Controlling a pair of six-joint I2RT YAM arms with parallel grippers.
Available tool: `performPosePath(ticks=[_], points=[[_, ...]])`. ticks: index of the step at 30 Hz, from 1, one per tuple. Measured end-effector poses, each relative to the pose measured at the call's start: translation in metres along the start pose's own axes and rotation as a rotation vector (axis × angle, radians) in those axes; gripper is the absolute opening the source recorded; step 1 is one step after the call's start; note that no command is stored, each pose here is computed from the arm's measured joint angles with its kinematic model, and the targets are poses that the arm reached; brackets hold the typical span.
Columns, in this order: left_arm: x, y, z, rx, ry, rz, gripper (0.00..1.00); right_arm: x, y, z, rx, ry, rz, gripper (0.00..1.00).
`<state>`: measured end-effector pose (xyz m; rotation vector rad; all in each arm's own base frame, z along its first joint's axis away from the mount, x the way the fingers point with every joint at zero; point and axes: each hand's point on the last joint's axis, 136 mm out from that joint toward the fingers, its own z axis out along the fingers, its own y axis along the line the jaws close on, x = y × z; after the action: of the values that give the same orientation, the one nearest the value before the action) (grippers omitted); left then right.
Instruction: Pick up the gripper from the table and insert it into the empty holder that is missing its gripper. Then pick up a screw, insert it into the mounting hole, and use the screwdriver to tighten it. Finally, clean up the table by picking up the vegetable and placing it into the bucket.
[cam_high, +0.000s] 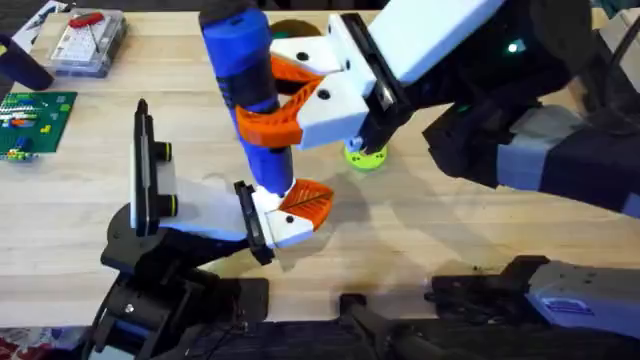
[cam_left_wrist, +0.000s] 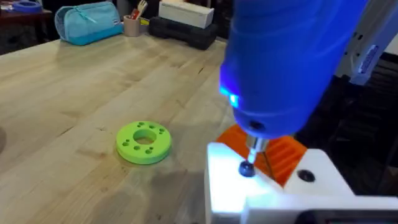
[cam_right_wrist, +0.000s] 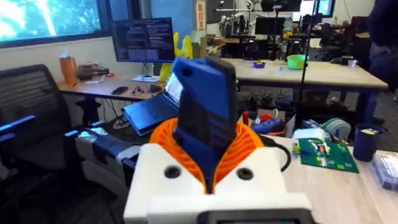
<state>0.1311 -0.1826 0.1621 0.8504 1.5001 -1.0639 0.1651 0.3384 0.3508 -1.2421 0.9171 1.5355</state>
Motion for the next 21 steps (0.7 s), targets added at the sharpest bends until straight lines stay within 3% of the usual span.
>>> performPosePath(ticks=[21], points=[[0.0003, 0.0001, 0.0, 0.0, 0.001, -0.001, 0.011, 0.0084, -0.0067, -0.0002, 0.027, 0.021, 0.035, 0.024]])
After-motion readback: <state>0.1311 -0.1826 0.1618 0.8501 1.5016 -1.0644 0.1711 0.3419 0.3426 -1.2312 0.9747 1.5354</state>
